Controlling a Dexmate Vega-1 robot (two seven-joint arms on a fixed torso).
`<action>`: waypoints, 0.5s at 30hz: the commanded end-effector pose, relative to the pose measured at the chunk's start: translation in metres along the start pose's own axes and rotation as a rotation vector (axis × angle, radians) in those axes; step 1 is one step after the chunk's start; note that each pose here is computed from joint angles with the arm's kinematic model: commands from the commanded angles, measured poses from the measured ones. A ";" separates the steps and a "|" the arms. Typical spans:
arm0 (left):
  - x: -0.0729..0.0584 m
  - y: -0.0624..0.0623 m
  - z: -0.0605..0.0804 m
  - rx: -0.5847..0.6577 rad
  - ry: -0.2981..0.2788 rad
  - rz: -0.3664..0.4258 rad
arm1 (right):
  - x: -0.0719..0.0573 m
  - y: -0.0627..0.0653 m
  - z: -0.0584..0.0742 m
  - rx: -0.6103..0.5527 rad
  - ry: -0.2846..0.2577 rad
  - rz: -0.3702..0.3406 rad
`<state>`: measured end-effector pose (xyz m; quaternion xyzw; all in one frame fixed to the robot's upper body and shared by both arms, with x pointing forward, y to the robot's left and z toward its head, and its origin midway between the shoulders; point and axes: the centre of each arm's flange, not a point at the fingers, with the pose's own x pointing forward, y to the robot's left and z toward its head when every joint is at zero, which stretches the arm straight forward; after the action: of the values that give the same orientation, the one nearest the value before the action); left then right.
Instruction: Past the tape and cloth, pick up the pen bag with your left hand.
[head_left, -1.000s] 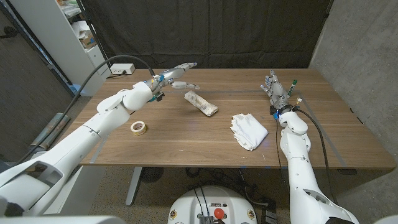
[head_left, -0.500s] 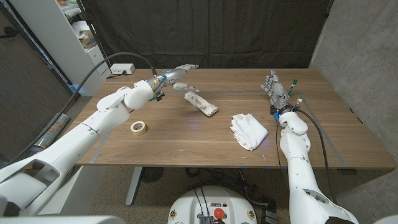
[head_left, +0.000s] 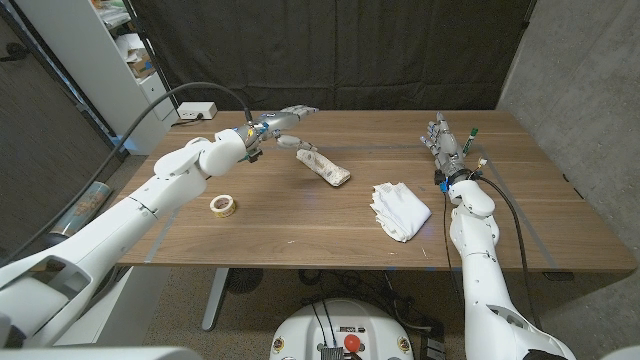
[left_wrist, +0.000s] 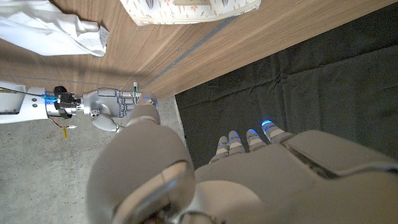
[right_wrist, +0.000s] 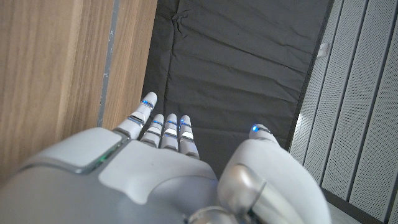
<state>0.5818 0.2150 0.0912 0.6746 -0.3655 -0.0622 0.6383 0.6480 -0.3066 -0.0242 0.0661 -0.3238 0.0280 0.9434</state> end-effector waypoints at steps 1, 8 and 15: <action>-0.003 -0.002 0.000 0.068 0.014 -0.022 | -0.001 0.003 -0.002 0.005 0.007 0.000; -0.004 -0.003 -0.001 0.107 0.025 -0.034 | 0.000 0.007 -0.003 0.006 0.008 0.002; -0.003 -0.004 -0.003 0.156 0.034 -0.048 | 0.000 0.008 -0.004 0.007 0.009 -0.002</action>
<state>0.5812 0.2177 0.0876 0.7078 -0.3519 -0.0483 0.6107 0.6488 -0.3016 -0.0258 0.0696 -0.3210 0.0291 0.9441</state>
